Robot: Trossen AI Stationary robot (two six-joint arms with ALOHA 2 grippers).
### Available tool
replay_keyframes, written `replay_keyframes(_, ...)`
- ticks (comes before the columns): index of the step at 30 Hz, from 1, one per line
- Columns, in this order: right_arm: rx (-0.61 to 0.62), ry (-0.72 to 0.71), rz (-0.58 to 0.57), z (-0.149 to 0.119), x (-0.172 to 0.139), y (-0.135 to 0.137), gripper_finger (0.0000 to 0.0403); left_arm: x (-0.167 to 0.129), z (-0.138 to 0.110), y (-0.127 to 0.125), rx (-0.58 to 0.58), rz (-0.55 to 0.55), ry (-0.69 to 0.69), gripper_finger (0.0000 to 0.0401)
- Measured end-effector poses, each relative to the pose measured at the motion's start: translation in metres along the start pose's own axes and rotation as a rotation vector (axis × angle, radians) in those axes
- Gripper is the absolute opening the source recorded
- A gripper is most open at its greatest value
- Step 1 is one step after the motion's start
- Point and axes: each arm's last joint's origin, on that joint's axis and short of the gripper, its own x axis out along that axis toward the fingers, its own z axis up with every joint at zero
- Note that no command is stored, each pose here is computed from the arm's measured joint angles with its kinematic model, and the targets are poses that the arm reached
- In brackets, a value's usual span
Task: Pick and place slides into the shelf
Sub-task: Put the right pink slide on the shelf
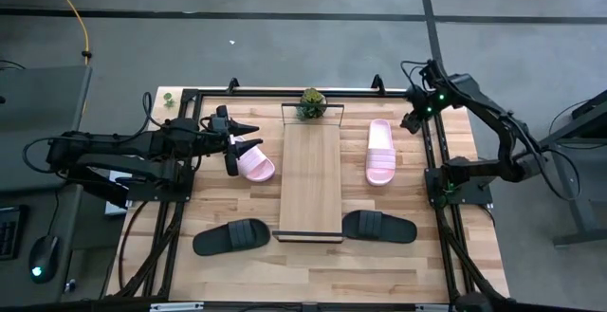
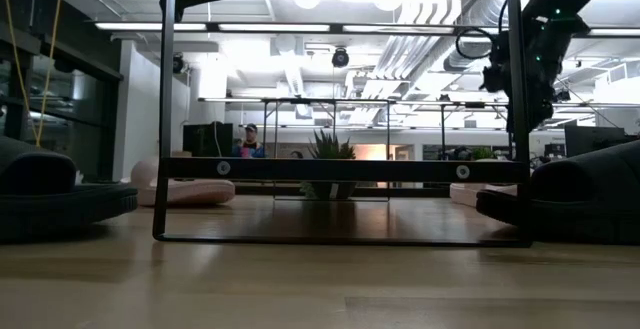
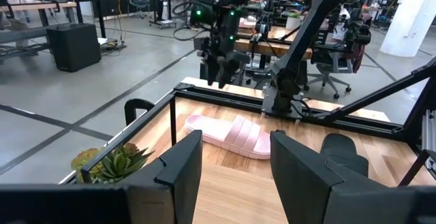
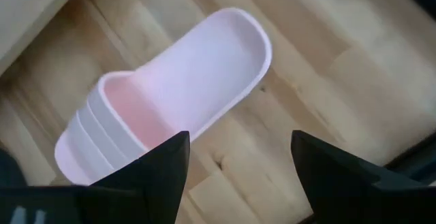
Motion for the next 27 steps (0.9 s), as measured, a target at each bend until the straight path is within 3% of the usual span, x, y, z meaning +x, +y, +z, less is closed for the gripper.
replay_keyframes(8, 0.048, 0.011, 0.081, 0.000, 0.005, 0.010, 0.0248, 0.000, 0.000, 0.000, 0.002, 0.000, -0.001, 0.0156)
replay_keyframes(27, -0.091, 0.022, 0.190, 0.021, 0.029, 0.053, 0.0248, 0.000, -0.001, 0.000, 0.004, 0.001, 0.007, 0.0156)
